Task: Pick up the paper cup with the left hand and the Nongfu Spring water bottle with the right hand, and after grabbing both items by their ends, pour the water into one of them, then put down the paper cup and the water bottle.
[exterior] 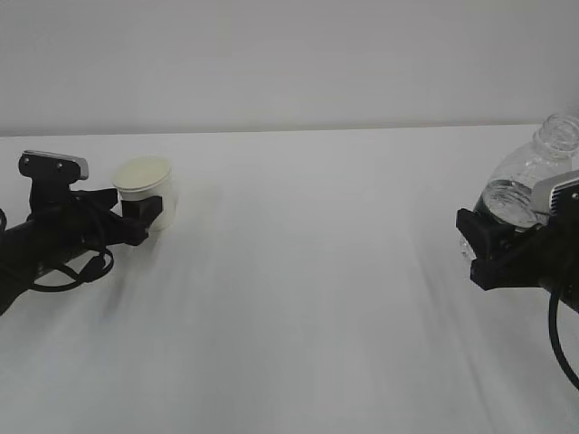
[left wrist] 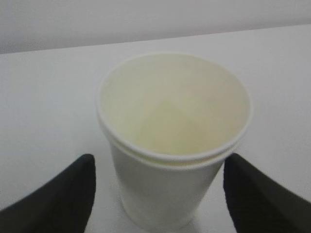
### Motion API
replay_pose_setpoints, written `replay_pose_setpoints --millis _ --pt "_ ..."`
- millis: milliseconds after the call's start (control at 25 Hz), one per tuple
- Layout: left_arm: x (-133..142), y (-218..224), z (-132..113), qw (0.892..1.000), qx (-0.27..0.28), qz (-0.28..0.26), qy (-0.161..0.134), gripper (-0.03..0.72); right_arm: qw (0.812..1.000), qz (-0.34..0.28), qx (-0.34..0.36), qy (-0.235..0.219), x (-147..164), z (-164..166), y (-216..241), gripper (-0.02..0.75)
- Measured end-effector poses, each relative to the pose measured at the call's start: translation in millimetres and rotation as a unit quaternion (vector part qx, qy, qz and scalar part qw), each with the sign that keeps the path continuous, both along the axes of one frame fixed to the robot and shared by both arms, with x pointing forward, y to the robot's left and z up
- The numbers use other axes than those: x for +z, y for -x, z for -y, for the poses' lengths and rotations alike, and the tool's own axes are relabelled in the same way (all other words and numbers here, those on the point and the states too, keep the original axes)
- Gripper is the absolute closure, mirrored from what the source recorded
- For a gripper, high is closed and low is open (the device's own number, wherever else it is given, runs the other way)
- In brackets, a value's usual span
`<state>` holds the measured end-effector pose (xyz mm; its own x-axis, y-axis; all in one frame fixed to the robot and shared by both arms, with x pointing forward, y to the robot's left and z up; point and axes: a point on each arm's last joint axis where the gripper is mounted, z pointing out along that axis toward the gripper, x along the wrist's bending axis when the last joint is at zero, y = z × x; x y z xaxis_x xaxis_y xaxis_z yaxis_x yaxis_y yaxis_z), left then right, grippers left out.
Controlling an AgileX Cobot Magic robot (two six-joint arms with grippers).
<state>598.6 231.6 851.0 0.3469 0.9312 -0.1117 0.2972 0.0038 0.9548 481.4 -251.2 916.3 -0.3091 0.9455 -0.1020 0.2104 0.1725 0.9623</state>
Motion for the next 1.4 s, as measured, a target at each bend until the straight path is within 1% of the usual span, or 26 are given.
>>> replay_pose_setpoints --millis 40,80,280,600,760,960,1040,1160,1240,1280,1320,1400 --pt "0 -1 0 1.0 0.0 0.0 -0.001 0.101 1.0 0.0 0.0 0.0 0 0 0 0.251" --pt "1 -3 0 1.0 0.0 -0.001 -0.001 0.085 1.0 -0.001 0.0 0.0 0 0 0 0.251" --pt "-2 -9 2 1.0 -0.003 0.003 -0.002 0.099 1.0 -0.002 0.0 0.001 0 0 0 0.251" --pt "-4 -25 4 1.0 -0.005 0.018 -0.001 0.101 1.0 -0.003 0.005 0.003 -1 -1 0 0.253" --pt "-3 -34 5 1.0 -0.003 0.025 0.006 0.101 1.0 -0.003 0.005 0.003 -1 -1 0 0.253" --pt "-4 -39 9 1.0 -0.005 0.024 0.005 0.102 1.0 -0.004 0.006 0.003 -1 -1 0 0.253" --pt "-4 -39 10 1.0 -0.007 0.023 0.005 0.072 1.0 -0.004 0.006 0.003 -1 -1 0 0.253" --pt "-4 -39 9 1.0 -0.007 0.022 0.005 0.103 1.0 -0.004 0.006 0.003 -1 -1 0 0.253" --pt "-4 -39 9 1.0 -0.007 0.022 0.005 0.139 1.0 -0.004 0.006 0.003 -1 -1 0 0.253" --pt "-4 -39 9 1.0 -0.007 0.022 0.005 0.146 1.0 -0.004 0.006 0.003 -1 -1 0 0.253" --pt "-4 -39 10 1.0 -0.007 0.022 0.005 0.133 1.0 -0.004 0.006 0.003 -1 -1 0 0.253" --pt "-4 -39 10 1.0 -0.012 0.02 0.007 0.15 1.0 -0.004 0.006 0.003 -1 -1 0 0.253"
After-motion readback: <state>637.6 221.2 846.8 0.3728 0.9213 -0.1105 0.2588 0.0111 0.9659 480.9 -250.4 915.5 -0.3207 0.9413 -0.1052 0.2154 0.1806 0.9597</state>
